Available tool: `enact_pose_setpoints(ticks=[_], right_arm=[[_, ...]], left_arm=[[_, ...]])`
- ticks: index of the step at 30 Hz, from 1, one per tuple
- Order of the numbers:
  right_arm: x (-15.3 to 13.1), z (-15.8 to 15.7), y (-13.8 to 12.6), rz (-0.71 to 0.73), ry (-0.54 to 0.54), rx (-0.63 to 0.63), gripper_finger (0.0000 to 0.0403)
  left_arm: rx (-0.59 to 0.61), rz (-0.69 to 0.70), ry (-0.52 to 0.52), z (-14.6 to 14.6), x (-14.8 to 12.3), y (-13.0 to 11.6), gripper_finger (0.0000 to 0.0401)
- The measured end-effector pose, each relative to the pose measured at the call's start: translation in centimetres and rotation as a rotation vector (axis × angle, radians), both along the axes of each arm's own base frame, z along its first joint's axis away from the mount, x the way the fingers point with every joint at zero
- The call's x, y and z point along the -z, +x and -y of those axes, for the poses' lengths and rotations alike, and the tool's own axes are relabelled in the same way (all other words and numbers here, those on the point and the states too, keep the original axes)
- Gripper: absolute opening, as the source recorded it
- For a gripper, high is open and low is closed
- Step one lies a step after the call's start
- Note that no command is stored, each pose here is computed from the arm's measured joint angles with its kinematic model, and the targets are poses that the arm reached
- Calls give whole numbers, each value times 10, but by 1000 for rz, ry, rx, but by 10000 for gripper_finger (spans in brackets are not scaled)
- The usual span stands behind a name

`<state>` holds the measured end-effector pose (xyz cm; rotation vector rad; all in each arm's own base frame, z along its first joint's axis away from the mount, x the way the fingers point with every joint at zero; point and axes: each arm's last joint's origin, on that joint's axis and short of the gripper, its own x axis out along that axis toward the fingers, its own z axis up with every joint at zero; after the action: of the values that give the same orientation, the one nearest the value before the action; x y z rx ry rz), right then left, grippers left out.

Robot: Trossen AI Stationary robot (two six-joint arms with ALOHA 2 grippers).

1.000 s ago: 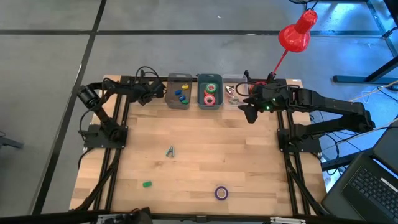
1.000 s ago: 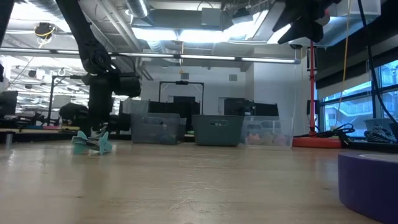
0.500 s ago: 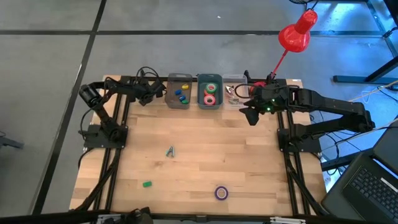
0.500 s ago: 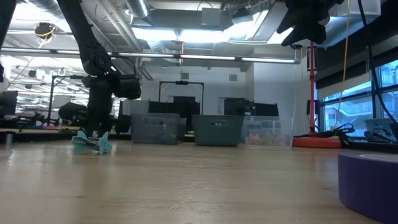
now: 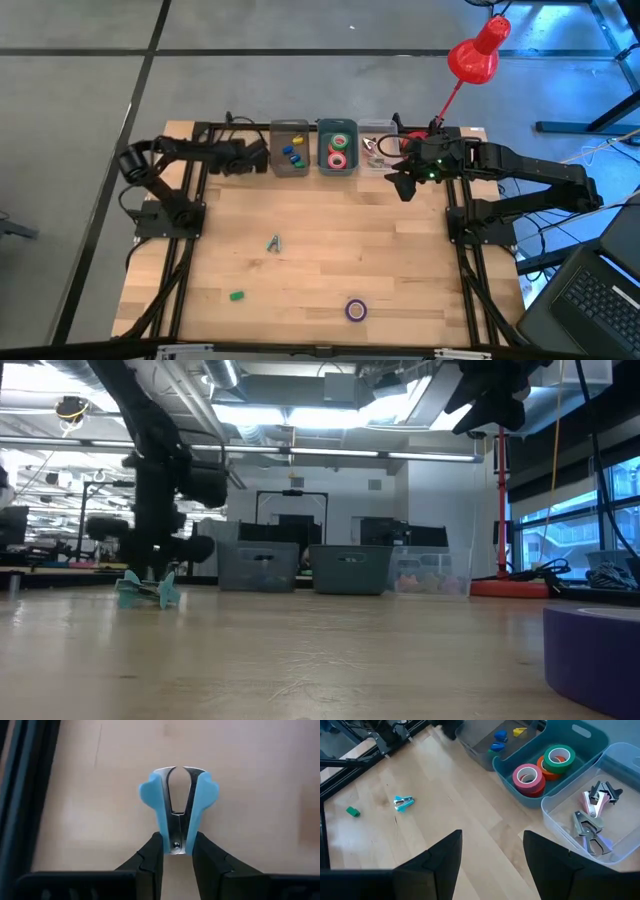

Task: Pick and place Stapler, Stapler remover, tape
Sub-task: Put the blue staple remover into the transparent bin

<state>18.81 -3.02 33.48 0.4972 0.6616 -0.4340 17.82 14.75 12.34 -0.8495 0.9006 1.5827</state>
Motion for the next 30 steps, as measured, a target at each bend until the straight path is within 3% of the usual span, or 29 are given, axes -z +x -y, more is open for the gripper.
enact_pose_setpoints(ticks=[7,15,23,30], right_arm=[[0,1,0,-2,-21,22,213],[0,1,0,1,-27,29,213],[-2,2,1,16,-49,35,213],[-2,2,1,18,-41,42,213]], left_arm=[[146,-37,-208,50,-14,2,71],[457,59,-401,114,-26,19,71],[959,218,-424,158,-27,46,71],[1160,331,-305,143,-22,70,71]])
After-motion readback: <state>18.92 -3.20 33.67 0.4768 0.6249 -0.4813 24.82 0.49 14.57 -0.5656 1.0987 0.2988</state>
